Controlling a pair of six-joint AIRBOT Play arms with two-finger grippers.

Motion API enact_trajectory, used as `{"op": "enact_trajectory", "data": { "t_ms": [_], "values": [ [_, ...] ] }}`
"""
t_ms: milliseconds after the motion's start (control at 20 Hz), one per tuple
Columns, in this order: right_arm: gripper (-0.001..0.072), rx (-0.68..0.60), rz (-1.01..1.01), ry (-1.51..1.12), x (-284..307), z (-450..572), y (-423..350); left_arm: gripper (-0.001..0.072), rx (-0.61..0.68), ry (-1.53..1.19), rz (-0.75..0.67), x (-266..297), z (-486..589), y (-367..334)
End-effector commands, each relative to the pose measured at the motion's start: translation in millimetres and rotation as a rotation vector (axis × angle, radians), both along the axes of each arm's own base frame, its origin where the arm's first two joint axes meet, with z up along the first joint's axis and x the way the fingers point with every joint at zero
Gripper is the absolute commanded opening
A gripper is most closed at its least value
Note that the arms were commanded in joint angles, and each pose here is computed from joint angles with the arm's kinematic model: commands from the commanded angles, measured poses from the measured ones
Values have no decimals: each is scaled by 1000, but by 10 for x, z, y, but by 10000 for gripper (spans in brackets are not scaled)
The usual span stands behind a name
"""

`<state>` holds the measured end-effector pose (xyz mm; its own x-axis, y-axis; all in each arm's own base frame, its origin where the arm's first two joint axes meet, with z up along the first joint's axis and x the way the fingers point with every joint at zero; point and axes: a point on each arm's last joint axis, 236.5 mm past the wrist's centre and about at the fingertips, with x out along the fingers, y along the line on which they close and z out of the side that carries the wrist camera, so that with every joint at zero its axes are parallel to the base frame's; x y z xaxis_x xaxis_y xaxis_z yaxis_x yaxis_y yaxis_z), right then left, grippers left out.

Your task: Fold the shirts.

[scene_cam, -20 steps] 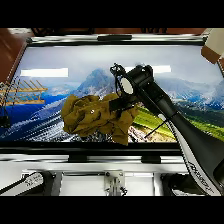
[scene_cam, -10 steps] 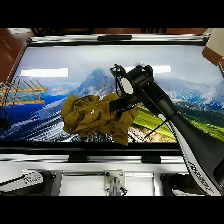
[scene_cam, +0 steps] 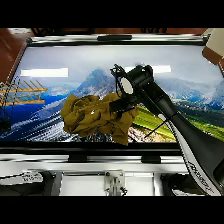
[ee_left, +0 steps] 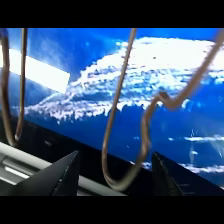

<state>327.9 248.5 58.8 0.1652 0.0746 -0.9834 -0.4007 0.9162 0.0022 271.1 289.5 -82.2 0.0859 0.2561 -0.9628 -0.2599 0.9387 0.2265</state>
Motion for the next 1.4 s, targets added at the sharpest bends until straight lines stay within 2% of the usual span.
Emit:
{"op": "enact_trajectory", "data": {
  "t_ms": [0, 200, 250, 350, 550, 600, 800, 1100, 1300, 1350],
  "values": [
    [69, -6, 0, 8, -20, -6, -9, 489, -7, 11, -12, 66, -98, 68],
    [69, -4, -9, 8, -19, -6, -8, 435, -18, 28, -29, 84, -202, 92],
    [69, -3, -14, 9, -20, -6, -9, 392, -22, 33, -30, 88, -229, 94],
    [69, -1, -17, 10, -23, -7, -4, 355, -31, 42, -31, 85, -284, 83],
    [69, 0, -30, 13, -27, -7, -7, 74, -31, 45, -45, 92, -297, 81],
    [69, -2, -30, 16, -33, -9, -12, 54, -32, 46, -58, 96, -291, 75],
    [68, -11, -30, 26, -57, -14, -32, 52, -4, 11, -72, 209, -132, 89],
    [69, -32, -32, 36, -81, -18, -84, 48, 13, -226, -61, 714, 499, -155],
    [68, -99, -36, 30, -92, 20, -261, 47, 30, -416, 58, 915, 1130, -371],
    [68, -105, -37, 12, -75, 66, -296, 47, 23, -471, 46, 994, 1323, -520]
  ]
}}
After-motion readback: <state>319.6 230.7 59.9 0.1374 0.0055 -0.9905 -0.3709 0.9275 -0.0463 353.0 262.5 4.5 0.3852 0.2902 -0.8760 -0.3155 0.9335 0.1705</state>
